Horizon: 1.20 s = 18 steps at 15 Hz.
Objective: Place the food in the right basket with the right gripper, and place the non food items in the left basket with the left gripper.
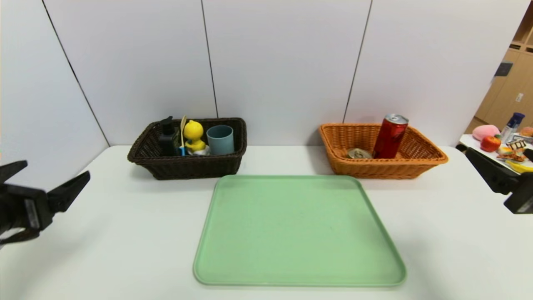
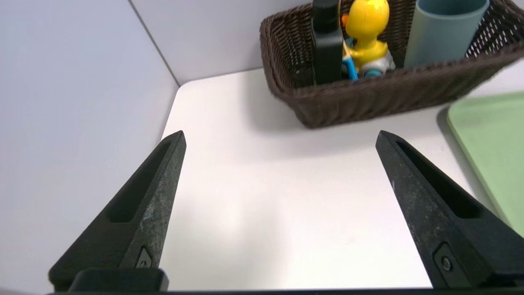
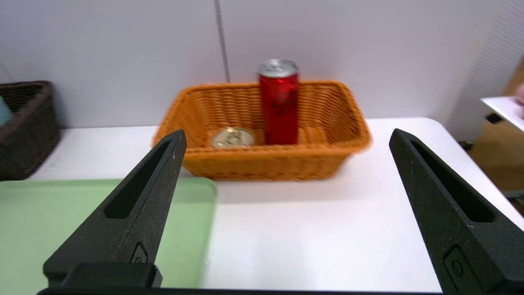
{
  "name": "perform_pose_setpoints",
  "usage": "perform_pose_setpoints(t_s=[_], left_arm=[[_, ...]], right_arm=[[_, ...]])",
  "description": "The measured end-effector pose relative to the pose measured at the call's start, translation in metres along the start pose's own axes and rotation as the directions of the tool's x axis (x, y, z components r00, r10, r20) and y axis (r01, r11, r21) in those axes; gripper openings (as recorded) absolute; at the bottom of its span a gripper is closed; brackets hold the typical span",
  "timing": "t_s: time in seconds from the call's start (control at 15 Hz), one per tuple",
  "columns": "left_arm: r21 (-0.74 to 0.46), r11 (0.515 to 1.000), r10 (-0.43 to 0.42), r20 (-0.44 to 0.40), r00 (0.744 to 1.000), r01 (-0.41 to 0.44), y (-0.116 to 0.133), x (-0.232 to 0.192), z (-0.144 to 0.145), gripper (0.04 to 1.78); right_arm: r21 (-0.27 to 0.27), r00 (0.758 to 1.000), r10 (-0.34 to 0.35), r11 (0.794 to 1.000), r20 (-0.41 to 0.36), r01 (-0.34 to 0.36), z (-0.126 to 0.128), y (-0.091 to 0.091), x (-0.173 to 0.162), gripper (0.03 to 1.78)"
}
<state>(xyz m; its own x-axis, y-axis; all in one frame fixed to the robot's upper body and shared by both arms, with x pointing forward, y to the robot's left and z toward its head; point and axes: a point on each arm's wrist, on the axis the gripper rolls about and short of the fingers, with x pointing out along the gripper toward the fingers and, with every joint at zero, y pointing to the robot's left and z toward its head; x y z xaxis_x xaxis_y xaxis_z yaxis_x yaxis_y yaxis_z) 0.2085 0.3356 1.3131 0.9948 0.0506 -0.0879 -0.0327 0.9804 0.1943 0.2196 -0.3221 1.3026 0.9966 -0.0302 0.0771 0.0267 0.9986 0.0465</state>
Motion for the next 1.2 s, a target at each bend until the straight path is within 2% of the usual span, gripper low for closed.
perform_pose_setpoints(t_s=[0.13, 0.33, 0.53, 0.73, 0.87, 0.93, 1.07, 1.2], left_arm=[[-0.020, 1.000, -0.007, 0.029, 1.000, 0.008, -0.002, -0.030, -0.023, 1.66], [-0.062, 0.998, -0.009, 0.062, 0.998, 0.013, -0.007, -0.060, -0.050, 1.67], [-0.072, 0.997, -0.018, 0.053, 0.998, 0.022, -0.010, -0.082, -0.069, 1.67], [-0.076, 0.996, -0.043, 0.041, 0.998, 0.046, -0.014, -0.104, -0.083, 1.68], [-0.077, 0.995, -0.055, 0.027, 0.998, 0.057, -0.015, -0.114, -0.088, 1.69], [-0.075, 0.996, -0.051, 0.049, 0.997, 0.055, -0.015, -0.117, -0.087, 1.69], [-0.071, 0.996, -0.046, 0.076, 0.996, 0.052, -0.014, -0.121, -0.087, 1.69], [-0.062, 0.996, -0.058, 0.094, 0.994, 0.064, -0.015, -0.124, -0.091, 1.69]], right_arm=[[-0.001, 0.999, -0.043, 0.999, 0.008, 0.043, -0.011, -0.010, -0.023, 1.71], [-0.003, 0.997, -0.070, 0.998, 0.018, 0.070, -0.029, -0.016, -0.054, 1.71], [-0.013, 0.996, -0.085, 0.996, 0.014, 0.085, -0.039, -0.020, -0.076, 1.71], [-0.014, 0.998, -0.057, 0.998, 0.030, 0.057, -0.034, -0.021, -0.098, 1.71], [-0.016, 1.000, -0.009, 1.000, 0.025, 0.009, -0.032, -0.020, -0.118, 1.71], [-0.018, 1.000, 0.021, 1.000, 0.014, -0.021, -0.033, -0.020, -0.129, 1.71], [-0.025, 0.997, 0.083, 0.996, -0.010, -0.083, -0.042, -0.020, -0.151, 1.71], [-0.062, 0.992, 0.116, 0.991, -0.041, -0.118, -0.057, -0.020, -0.165, 1.71]])
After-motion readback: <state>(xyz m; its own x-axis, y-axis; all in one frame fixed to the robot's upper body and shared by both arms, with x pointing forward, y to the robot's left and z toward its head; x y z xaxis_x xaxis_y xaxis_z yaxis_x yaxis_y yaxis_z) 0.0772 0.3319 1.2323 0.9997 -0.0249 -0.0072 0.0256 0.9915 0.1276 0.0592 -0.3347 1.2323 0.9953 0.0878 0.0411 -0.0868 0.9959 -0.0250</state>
